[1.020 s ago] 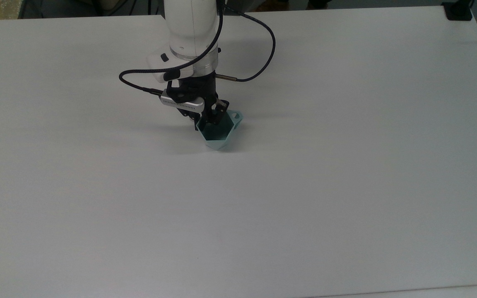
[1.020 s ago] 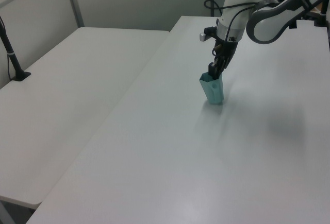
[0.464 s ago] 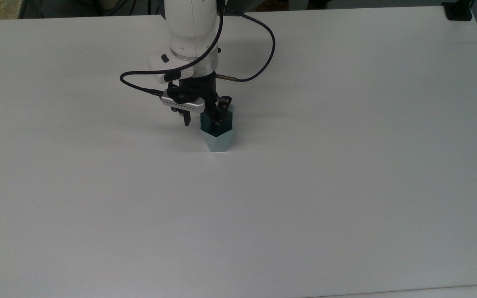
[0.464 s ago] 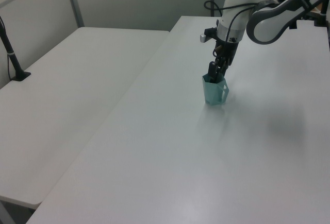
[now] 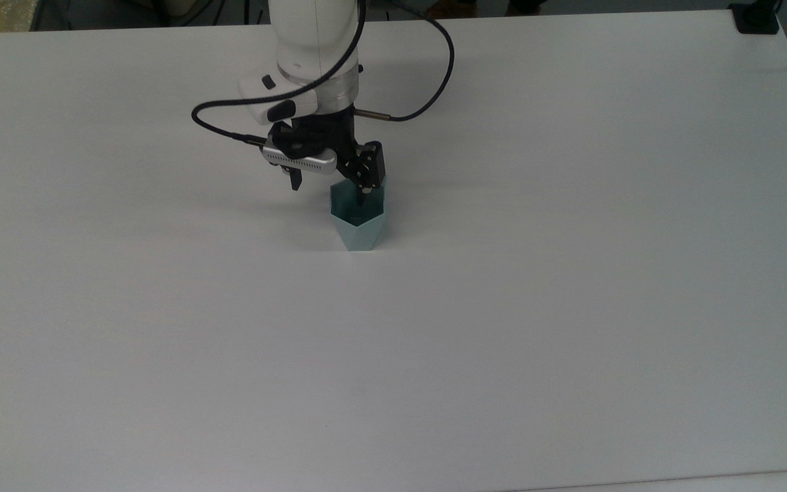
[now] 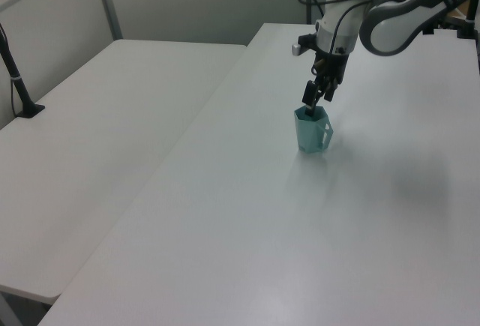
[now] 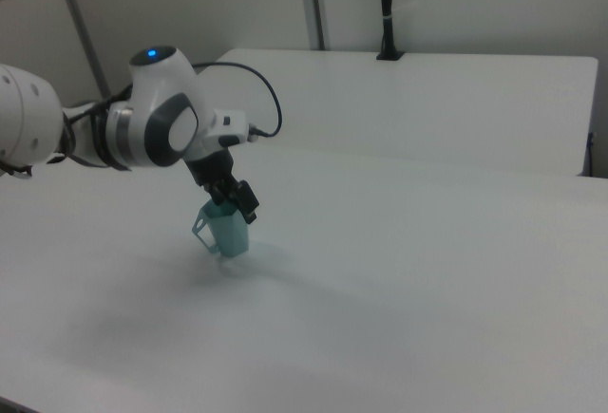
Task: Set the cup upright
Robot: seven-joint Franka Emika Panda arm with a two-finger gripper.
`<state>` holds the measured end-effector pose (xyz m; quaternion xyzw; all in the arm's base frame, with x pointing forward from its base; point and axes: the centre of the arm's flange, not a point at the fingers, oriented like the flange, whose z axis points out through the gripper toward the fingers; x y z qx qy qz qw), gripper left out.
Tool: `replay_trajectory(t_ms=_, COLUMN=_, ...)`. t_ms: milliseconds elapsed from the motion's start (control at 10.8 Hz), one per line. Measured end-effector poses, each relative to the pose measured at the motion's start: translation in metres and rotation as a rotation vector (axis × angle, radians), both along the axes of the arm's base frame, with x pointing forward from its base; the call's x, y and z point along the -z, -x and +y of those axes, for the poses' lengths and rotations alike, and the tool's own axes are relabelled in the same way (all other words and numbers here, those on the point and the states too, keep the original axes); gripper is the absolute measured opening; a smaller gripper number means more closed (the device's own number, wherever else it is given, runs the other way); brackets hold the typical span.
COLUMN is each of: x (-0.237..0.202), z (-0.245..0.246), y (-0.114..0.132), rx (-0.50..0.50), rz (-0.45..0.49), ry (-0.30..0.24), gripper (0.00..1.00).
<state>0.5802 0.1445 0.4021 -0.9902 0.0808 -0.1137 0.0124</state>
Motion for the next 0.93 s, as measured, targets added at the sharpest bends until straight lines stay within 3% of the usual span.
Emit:
replay_trajectory(t_ms=371, x=-0.094, z=-0.008, y=-0.003, rx=0.02, rz=-0.064, ry=-0.012, gripper=1.0)
replay_trajectory(t_ms=557, x=-0.148, z=-0.04, y=-0.005, rx=0.079, rz=-0.097, ry=-0.023, gripper=1.0)
replay_trajectory(t_ms=649, x=-0.168, z=-0.067, y=0.002, rx=0.063, rz=-0.068, ry=-0.005, gripper=1.0)
replay_trajectory(t_ms=928, x=-0.224, z=-0.142, y=0.049, rx=-0.132, rz=0.084, ry=0.02, gripper=1.0)
